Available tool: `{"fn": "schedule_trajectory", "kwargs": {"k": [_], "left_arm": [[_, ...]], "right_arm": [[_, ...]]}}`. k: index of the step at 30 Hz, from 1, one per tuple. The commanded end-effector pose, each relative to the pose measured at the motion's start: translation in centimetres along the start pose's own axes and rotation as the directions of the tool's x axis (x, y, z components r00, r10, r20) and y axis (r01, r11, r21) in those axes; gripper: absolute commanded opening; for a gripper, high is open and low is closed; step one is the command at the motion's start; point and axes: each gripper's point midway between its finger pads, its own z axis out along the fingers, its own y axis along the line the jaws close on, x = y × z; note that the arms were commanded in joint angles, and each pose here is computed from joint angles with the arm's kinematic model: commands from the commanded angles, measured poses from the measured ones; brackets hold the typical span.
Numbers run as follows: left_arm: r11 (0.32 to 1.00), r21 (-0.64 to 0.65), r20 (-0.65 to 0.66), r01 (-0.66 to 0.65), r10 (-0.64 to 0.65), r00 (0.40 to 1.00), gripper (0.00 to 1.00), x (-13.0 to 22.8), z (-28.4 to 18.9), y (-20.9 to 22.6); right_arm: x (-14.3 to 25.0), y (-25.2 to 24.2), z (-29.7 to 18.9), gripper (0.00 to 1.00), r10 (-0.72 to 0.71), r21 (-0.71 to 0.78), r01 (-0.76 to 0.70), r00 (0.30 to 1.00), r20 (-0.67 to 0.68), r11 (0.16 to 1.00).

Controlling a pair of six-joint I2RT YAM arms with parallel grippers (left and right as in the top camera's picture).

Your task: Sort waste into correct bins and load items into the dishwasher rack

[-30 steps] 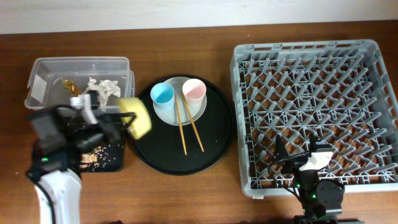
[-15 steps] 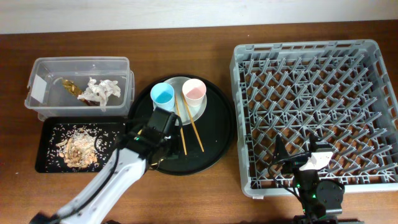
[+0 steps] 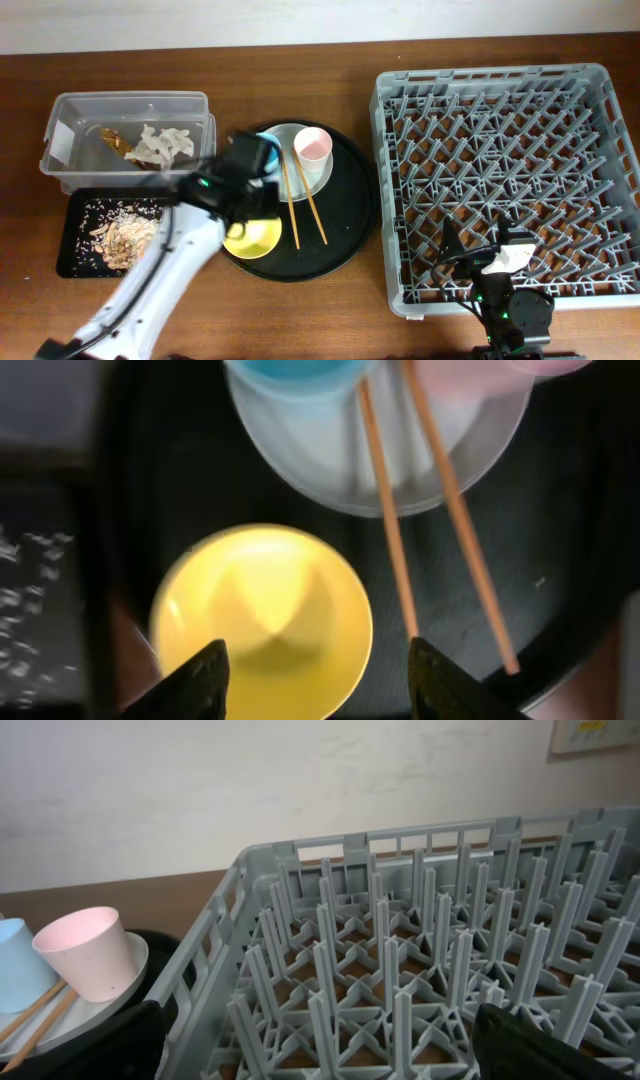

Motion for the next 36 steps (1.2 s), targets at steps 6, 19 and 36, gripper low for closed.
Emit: {"fn": "schedule_trajectory", "kwargs": {"k": [6, 19, 36], "left_arm": [[0.815, -0.506, 0.171, 0.281, -0.224, 0.959, 0.99, -2.8, -14.2, 17.5], [0.776, -0.532, 0.154, 0.339, -0.305, 0.940, 0.99, -1.3, -14.7, 19.9], [0.776, -0.532, 0.154, 0.339, -0.305, 0.940, 0.99, -1.3, -14.7, 19.9]], "right_arm": [[0.3, 0.1, 0.0, 0.98, 0.009, -0.008, -0.009, 1.000, -0.005, 1.000], [-0.6, 0.3, 0.0, 0.98, 0.008, -0.020, -0.007, 0.999, 0.032, 1.000], [-17.0, 8.3, 4.1, 0.98, 0.039, -0.224, -0.195, 0.831, -0.555, 0.955]]}}
